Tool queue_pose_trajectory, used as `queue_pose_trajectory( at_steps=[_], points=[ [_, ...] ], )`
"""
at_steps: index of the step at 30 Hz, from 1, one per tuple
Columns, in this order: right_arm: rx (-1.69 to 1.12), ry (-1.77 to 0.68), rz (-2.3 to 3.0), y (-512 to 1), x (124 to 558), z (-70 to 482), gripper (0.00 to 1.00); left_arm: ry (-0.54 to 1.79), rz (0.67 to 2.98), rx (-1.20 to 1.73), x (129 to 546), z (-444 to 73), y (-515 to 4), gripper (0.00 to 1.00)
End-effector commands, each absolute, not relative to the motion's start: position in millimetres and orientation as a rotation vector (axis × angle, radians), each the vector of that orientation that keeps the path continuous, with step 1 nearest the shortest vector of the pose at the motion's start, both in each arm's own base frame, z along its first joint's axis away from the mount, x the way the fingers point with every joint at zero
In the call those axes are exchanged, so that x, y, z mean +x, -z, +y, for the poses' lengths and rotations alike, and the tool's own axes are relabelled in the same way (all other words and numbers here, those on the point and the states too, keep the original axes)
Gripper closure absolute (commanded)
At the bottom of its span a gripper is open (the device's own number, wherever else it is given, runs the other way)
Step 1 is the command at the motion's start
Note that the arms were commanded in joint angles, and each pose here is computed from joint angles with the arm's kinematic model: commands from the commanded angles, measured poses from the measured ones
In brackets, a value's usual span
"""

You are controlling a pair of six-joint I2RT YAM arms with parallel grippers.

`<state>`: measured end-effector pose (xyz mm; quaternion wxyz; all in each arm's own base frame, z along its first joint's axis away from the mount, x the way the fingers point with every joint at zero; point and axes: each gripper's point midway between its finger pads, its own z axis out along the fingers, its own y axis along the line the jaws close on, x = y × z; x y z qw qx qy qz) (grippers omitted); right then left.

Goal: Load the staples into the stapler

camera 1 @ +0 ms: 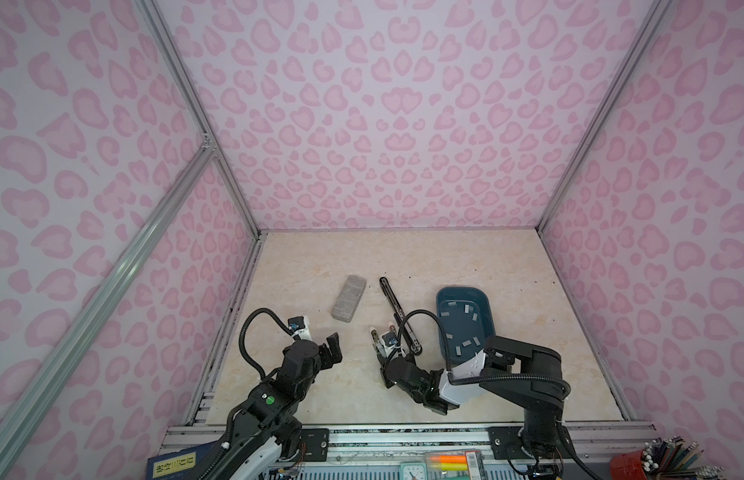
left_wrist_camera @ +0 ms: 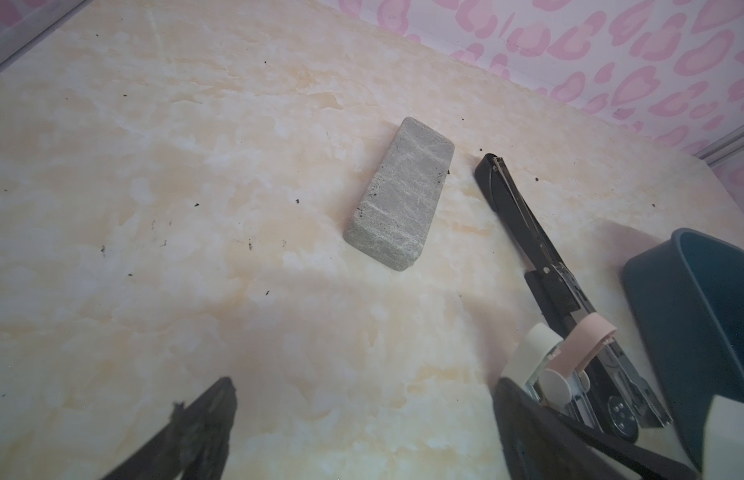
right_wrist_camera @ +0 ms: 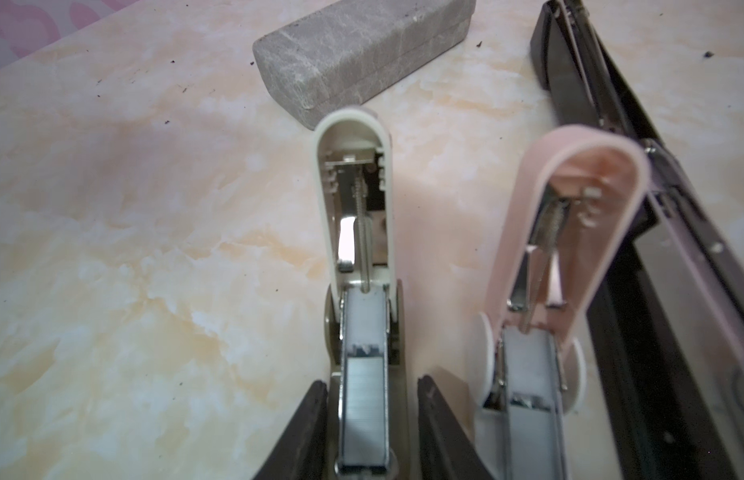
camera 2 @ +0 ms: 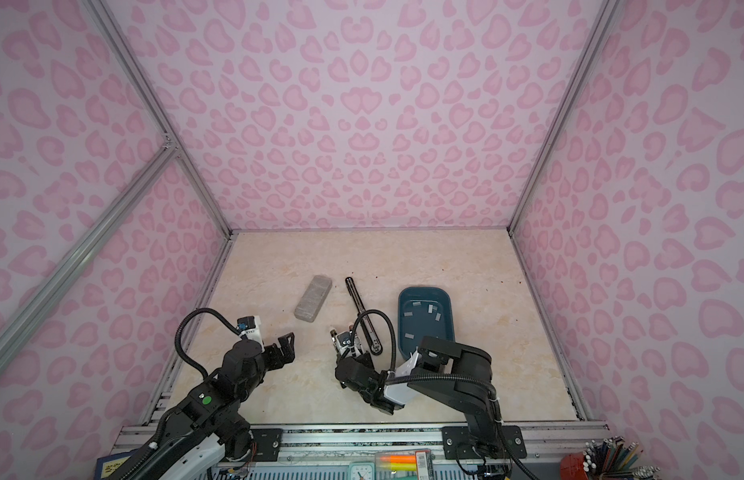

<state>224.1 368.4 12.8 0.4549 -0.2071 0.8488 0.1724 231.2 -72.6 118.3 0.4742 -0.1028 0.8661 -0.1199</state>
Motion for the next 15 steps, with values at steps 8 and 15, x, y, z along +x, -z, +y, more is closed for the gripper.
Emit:
queue_pose_trajectory(
  at_steps=[8, 15],
  points=[
    [-0.624, -0.278, 2.241, 31.3, 206.1, 347.9, 0.63, 0.306, 2.095, -0.259, 234.1, -73.7, -126.4, 0.02],
    [-0.635, -0.269, 2.239, 32.5, 203.5, 346.8, 0.68, 0.308, 2.094, -0.256, 234.3, -74.3, -126.9, 0.02]
  ],
)
